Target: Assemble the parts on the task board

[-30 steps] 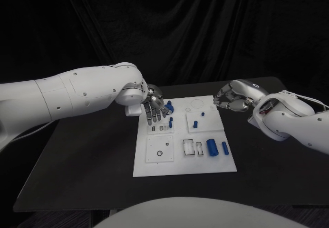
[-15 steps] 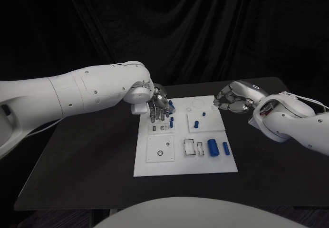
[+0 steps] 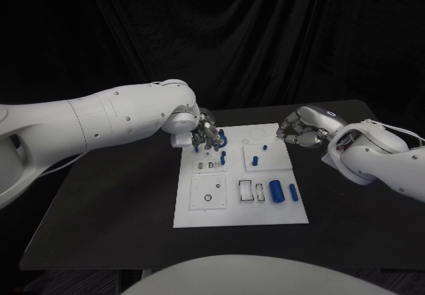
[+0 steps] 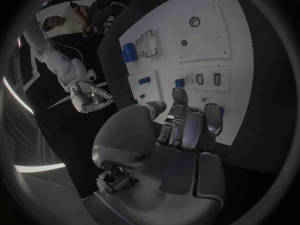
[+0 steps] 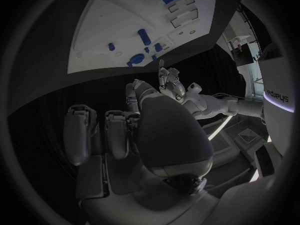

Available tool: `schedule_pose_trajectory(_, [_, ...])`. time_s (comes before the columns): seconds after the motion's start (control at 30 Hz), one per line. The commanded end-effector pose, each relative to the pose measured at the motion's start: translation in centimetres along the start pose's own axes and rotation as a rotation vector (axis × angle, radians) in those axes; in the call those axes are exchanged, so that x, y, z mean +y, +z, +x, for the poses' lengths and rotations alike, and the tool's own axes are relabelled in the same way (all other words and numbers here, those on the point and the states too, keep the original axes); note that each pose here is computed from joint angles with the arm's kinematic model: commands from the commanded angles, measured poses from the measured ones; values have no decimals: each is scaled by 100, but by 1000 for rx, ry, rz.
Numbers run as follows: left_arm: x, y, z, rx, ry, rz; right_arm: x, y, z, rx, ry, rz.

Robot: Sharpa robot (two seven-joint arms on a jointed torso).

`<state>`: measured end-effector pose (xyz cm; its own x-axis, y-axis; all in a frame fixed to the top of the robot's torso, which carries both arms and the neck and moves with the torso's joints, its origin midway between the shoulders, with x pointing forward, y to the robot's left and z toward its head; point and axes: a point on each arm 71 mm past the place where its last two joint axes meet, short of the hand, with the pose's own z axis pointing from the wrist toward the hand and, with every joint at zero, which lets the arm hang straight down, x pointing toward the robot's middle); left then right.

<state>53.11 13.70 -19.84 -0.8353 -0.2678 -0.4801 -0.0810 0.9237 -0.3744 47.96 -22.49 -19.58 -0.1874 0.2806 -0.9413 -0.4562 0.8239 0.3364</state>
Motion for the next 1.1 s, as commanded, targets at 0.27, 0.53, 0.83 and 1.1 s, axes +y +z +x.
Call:
schedule_pose_trajectory(0.27, [-24, 11, 36, 28, 13, 84, -7, -4, 17, 13, 0, 13])
schedule_pose_trajectory(0.53, [10, 8, 26, 34, 7, 130, -12, -1, 19, 16, 0, 17])
schedule_pose_trajectory(0.83, [73, 27, -15, -25, -31, 84, -11, 8, 29, 22, -1, 18])
schedule_pose_trajectory(1.1, [135, 122, 79, 7, -30, 14, -18, 9, 29, 20, -1, 25])
